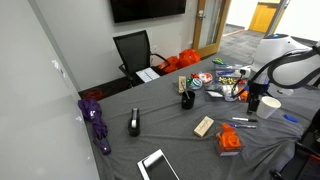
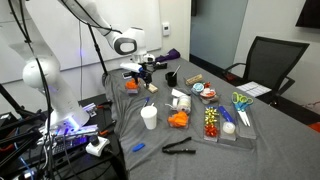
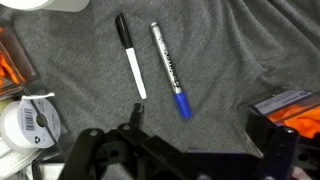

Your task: Sift a pen from the table to the cup

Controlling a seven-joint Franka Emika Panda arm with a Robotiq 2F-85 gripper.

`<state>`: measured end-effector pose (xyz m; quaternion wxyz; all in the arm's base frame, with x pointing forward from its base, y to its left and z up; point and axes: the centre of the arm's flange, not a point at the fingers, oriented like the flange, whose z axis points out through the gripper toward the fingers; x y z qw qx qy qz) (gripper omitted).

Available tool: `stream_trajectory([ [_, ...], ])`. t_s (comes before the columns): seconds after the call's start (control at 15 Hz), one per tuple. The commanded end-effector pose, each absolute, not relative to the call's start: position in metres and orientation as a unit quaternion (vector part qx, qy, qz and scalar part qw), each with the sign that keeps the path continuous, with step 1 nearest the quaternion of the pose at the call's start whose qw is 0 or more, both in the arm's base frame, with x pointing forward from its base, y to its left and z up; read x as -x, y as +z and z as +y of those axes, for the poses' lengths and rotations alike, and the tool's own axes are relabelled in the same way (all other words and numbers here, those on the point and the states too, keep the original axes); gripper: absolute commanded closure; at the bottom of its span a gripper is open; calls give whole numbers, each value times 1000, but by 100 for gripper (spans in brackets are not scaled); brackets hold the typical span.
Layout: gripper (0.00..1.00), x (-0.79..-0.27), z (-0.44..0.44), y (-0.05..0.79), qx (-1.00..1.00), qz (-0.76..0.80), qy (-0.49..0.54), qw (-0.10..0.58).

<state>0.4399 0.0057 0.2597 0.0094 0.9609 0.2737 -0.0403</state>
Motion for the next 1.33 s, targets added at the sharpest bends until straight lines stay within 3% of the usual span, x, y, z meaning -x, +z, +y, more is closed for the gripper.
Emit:
stream_trajectory([
  [0.0,0,-441,4,243,-958,283,-38,8],
  [0.53,0,-457,2,204,-945,323,-42,-33],
  [1.27,0,-466,5,154,-936,345,-69,-11],
])
